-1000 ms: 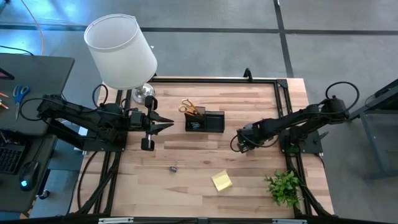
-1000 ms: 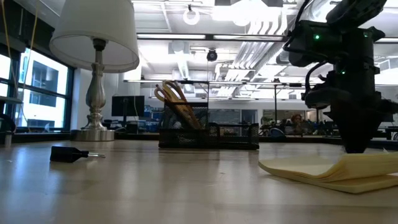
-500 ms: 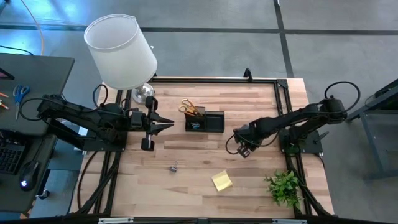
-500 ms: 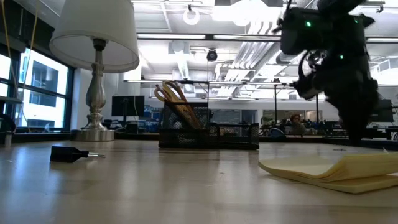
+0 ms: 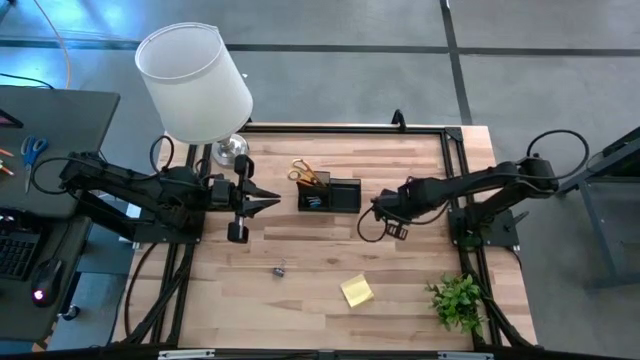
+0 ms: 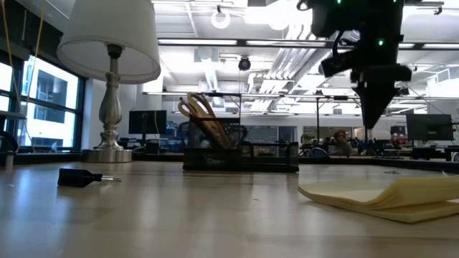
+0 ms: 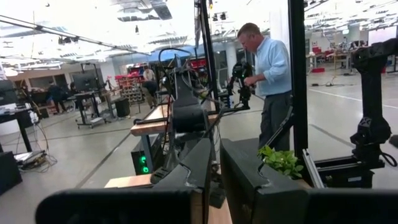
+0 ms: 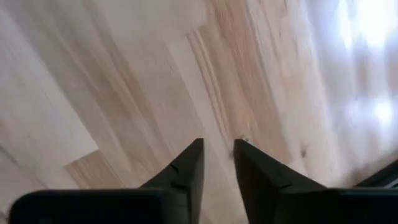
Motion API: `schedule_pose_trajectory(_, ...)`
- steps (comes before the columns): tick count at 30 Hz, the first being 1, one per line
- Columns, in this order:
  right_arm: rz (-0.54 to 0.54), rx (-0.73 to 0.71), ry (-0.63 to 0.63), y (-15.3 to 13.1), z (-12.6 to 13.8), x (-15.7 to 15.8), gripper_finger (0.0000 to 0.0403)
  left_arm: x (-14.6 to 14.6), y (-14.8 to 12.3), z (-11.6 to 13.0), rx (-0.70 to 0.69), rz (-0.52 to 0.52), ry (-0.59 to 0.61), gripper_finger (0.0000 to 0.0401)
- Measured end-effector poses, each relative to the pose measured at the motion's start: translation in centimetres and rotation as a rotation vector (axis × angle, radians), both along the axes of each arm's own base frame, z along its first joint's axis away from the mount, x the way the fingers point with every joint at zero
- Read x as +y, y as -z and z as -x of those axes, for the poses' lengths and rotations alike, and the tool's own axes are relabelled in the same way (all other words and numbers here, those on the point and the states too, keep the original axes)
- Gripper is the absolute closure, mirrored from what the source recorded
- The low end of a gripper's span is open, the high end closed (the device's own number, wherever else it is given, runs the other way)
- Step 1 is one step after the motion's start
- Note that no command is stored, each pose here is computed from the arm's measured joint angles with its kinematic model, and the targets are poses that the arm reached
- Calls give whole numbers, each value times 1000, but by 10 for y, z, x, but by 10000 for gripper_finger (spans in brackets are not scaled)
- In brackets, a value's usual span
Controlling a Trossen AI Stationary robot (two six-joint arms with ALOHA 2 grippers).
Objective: Pick and place office supplies into organizer
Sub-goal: Put the blue binder clip into the black desk organizer
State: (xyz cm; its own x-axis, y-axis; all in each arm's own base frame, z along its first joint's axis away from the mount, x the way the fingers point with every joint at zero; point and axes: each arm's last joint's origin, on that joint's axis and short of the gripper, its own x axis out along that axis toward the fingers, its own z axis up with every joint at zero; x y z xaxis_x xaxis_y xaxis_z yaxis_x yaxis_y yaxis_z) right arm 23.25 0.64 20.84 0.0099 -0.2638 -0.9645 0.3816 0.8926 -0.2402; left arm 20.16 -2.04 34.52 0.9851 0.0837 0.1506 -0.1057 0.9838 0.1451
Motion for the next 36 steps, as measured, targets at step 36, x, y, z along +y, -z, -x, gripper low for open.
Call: schedule_pose_trajectory(36, -233, 51, 156, 68, 41, -66, 265, 0, 0, 0, 3, 3, 0, 377)
